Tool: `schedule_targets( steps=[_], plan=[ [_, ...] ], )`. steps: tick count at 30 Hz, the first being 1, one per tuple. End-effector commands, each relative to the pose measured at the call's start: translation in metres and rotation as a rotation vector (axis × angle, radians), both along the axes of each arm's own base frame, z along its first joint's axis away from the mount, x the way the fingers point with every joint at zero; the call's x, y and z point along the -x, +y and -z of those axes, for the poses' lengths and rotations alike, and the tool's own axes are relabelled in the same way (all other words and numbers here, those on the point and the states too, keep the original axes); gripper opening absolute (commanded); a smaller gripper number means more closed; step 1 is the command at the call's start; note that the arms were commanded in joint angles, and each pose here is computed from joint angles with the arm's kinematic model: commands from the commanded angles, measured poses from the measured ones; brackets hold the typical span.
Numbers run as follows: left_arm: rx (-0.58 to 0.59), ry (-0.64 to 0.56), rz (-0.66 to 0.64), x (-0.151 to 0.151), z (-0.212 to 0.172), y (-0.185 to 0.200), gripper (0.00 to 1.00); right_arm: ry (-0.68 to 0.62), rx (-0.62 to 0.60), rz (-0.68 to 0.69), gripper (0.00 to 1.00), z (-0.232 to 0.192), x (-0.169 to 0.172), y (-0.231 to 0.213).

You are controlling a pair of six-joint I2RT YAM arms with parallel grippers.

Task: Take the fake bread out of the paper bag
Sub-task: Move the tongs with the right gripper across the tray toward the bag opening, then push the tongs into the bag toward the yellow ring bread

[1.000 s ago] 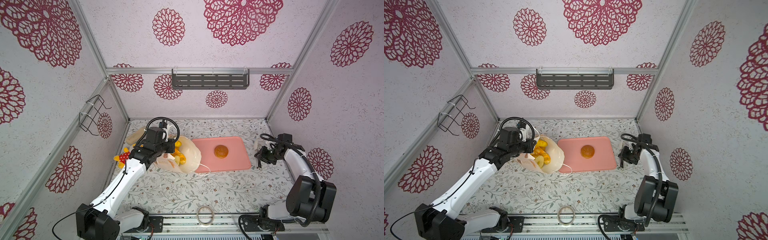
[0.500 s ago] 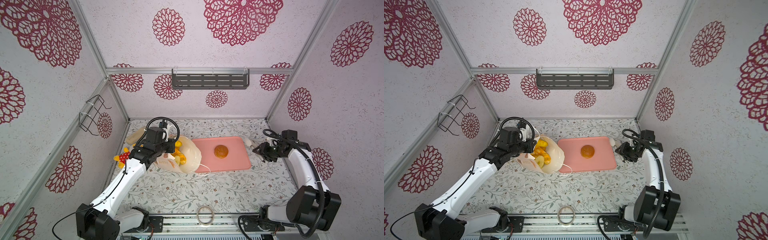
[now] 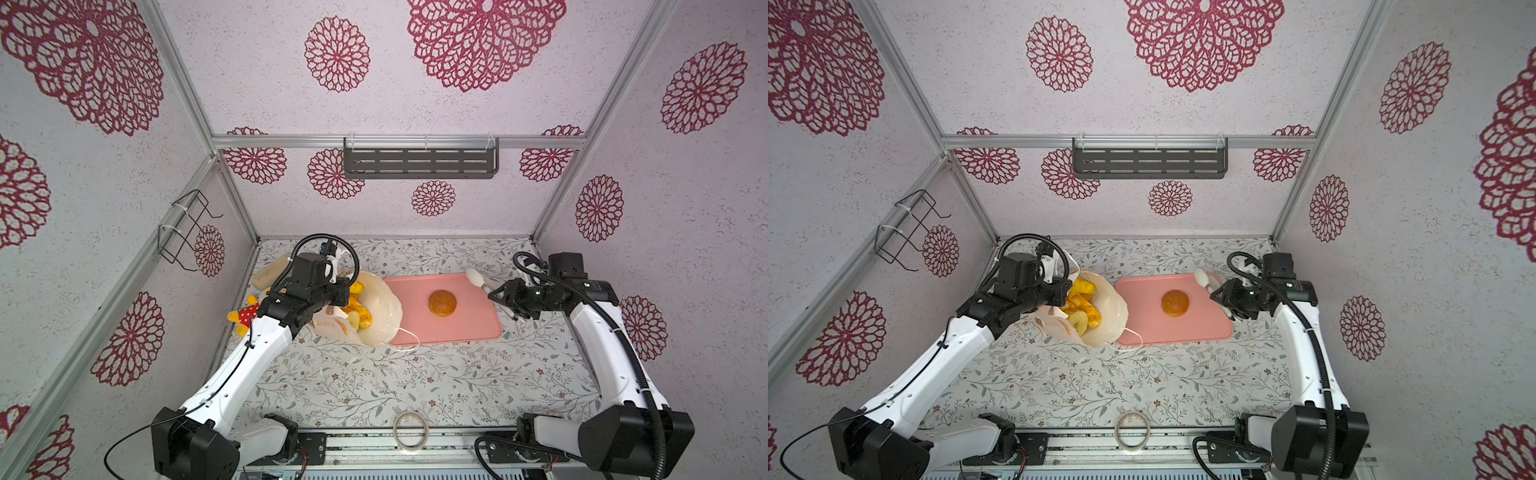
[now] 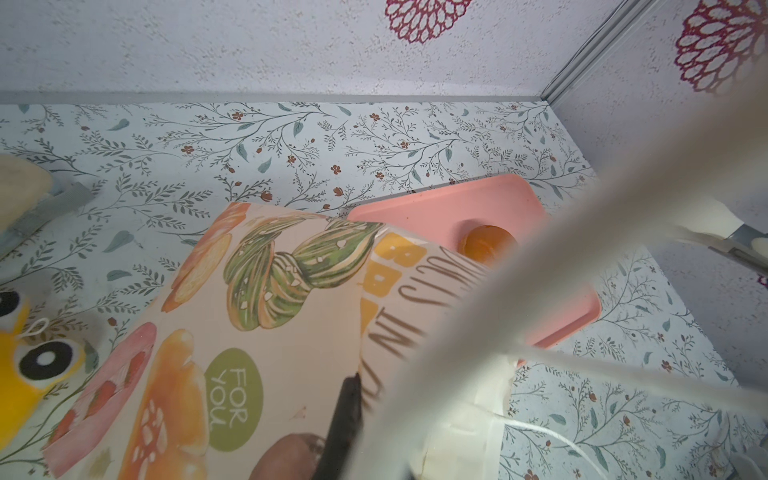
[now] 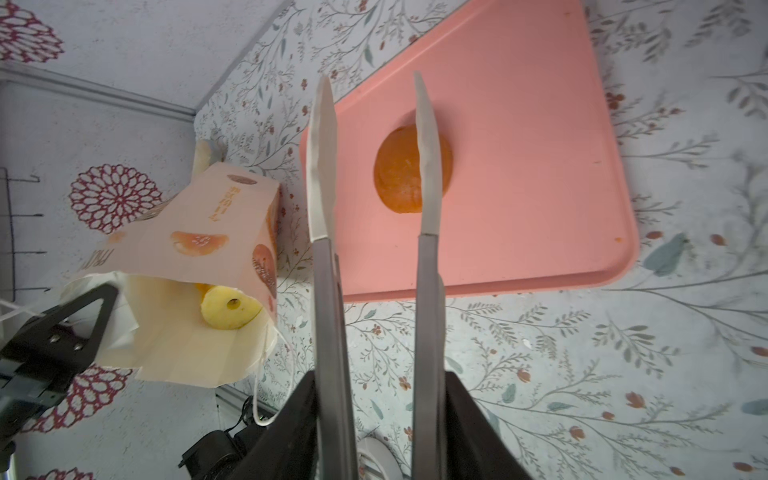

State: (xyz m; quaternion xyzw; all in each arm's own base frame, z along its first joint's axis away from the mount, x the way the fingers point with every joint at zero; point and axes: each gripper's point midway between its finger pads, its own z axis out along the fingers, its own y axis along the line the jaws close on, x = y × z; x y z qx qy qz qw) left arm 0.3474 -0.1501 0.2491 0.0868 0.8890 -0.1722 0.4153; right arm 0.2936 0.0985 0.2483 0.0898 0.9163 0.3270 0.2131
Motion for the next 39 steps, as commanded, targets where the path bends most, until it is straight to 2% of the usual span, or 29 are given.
schedule_targets(
  steps=[1, 10, 15, 19, 26, 33, 39],
  plan=[
    [-0.022, -0.09, 0.051, -0.001, -0.025, -0.001, 0.0, -0.08, -0.087, -0.084, 0.44, -0.049, 0.023, 0.038],
    [-0.133, -0.157, 0.117, 0.001, -0.03, 0.003, 0.0, -0.111, -0.175, -0.274, 0.42, -0.081, 0.082, 0.1],
    [-0.126, -0.153, 0.181, 0.002, -0.027, -0.007, 0.0, -0.126, -0.224, -0.369, 0.42, -0.088, 0.106, 0.141],
    [-0.107, -0.162, 0.212, 0.002, -0.026, -0.014, 0.0, -0.112, -0.242, -0.45, 0.42, -0.073, 0.122, 0.176],
    [-0.102, -0.169, 0.238, 0.007, -0.024, -0.017, 0.0, -0.088, -0.258, -0.49, 0.43, -0.038, 0.121, 0.208],
    [-0.111, -0.161, 0.234, 0.01, -0.023, -0.014, 0.0, -0.077, -0.287, -0.49, 0.47, -0.028, 0.109, 0.235],
    [-0.107, -0.163, 0.231, 0.013, -0.023, -0.013, 0.0, -0.063, -0.264, -0.5, 0.51, -0.016, 0.103, 0.249]
  ],
)
